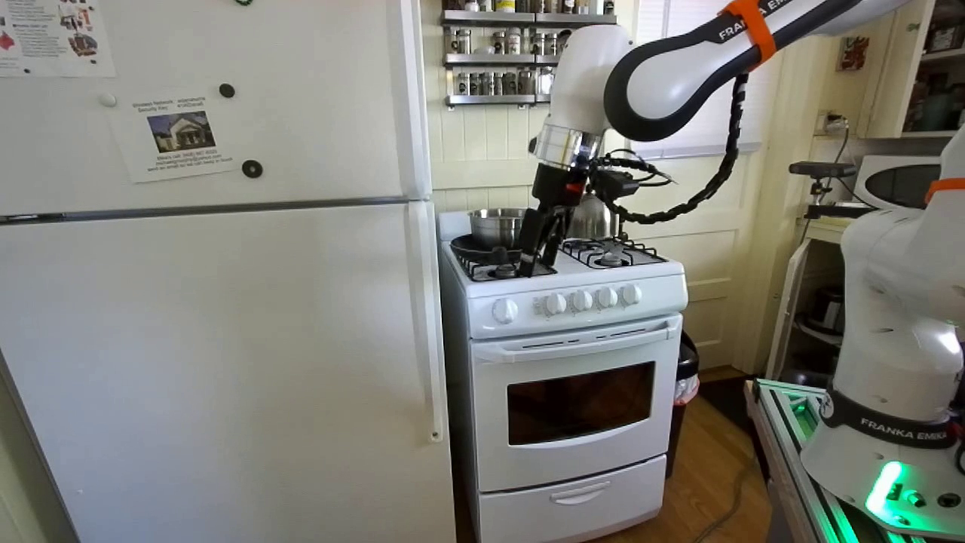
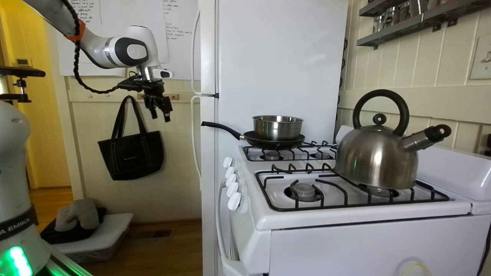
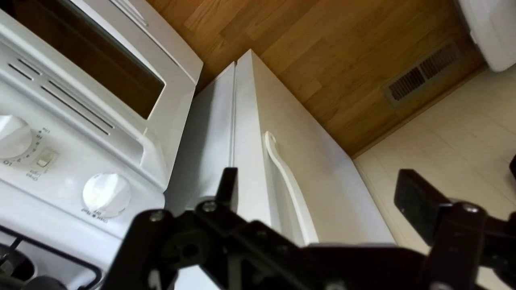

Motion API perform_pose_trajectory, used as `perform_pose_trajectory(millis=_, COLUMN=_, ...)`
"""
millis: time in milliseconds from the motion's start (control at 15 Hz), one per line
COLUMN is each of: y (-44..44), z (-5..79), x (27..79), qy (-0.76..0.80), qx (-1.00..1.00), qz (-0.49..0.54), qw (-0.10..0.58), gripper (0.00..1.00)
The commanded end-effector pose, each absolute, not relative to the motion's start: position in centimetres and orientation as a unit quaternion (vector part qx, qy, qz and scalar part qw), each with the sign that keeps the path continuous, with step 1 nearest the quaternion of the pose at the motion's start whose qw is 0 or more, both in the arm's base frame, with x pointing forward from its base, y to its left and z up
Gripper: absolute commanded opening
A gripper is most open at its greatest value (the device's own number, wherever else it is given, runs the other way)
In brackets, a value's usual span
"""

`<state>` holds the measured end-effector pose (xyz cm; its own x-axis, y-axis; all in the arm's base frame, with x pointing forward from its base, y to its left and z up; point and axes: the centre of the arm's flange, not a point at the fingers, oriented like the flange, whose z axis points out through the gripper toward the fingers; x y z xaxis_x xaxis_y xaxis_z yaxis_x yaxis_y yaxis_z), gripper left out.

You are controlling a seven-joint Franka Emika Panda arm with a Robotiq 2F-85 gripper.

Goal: Move the spoon to the white part of the stove

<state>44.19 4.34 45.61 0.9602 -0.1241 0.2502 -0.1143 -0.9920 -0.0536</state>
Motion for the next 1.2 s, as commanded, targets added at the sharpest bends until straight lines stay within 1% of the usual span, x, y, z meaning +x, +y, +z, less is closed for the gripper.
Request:
perform_pose_trajectory(millis=0, y=2.7, z=47.9, x=45.9, qy=0.115, qx=-0.976, qz=-0.183, qw=-0.01, gripper=1.0)
perform_pose_trajectory(millis=200, y=0.0, z=51.3, x=47.5, qy=0.188, qx=-0.957, qz=-0.221, qw=-0.016, gripper=1.0)
perform_pose_trajectory(millis=333, y=-1.5, z=54.2, x=48.4, qy=0.228, qx=-0.943, qz=-0.241, qw=0.009, gripper=1.0)
perform_pose_trajectory(millis=400, y=-1.2, z=52.6, x=47.0, qy=0.194, qx=-0.954, qz=-0.227, qw=0.004, gripper=1.0)
perform_pose_trajectory(millis=467, y=-1.6, z=53.5, x=47.2, qy=0.199, qx=-0.951, qz=-0.235, qw=0.006, gripper=1.0)
perform_pose_trajectory(millis=933, y=-1.4, z=53.0, x=47.2, qy=0.196, qx=-0.953, qz=-0.231, qw=0.005, gripper=1.0)
perform_pose_trajectory(millis=1133, y=-3.3, z=53.2, x=49.1, qy=0.175, qx=-0.949, qz=-0.26, qw=-0.031, gripper=1.0)
